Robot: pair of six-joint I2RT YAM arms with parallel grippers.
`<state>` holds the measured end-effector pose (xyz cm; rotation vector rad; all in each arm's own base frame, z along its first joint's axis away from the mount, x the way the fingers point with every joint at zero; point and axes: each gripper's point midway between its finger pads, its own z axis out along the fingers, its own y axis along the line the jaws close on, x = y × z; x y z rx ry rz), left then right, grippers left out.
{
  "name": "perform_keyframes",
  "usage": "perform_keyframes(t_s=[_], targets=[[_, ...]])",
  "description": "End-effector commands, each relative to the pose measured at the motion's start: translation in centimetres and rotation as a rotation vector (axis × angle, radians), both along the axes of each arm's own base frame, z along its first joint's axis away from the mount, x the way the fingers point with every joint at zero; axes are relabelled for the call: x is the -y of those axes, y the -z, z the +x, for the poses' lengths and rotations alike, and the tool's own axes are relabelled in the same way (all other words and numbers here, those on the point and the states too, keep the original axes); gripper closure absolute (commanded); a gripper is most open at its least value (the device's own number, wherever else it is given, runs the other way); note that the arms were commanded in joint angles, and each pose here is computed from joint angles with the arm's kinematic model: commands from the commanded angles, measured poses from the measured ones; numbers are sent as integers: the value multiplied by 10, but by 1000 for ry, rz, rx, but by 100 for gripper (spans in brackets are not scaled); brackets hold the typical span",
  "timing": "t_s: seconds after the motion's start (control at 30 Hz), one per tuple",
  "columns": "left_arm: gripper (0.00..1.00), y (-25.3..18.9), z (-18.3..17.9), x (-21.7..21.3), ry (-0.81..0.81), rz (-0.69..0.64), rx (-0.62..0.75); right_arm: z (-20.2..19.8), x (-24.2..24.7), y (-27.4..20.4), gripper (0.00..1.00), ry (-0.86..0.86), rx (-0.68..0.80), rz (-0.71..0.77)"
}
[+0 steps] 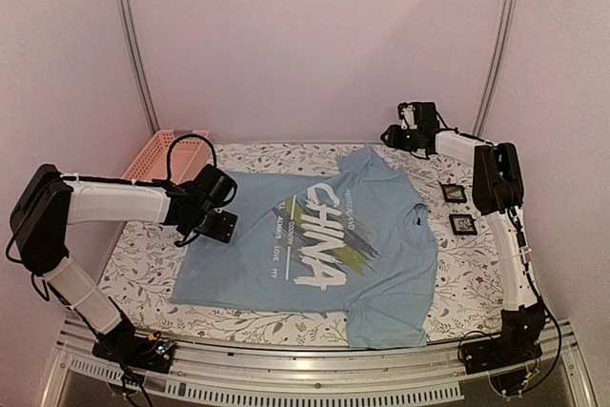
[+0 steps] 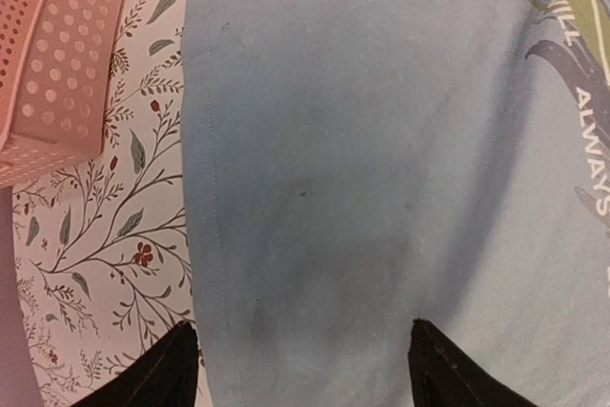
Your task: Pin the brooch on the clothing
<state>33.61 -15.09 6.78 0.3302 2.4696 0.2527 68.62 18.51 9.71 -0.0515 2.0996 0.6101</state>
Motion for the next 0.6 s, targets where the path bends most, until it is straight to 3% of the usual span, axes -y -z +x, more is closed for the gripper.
perform_keyframes(t_s=[0.0,0.1,0.3,0.43,0.57], targets=[[25,14,7,-15,-89,-51,-11,-49,25,-37,69,27,-69,-122],[25,18,21,-28,-168,-84,-1,-100,24,-20,83,-2,-188,-169],[26,16,80,-32,-209,-65,49,-197,3,29,99,-76,-367,-302],[27,30,123,-31,-215,13,48,-246,-4,50,100,-101,-465,-270],[27,63,141,-36,-231,70,-9,-292,-18,65,100,-146,-527,-323]])
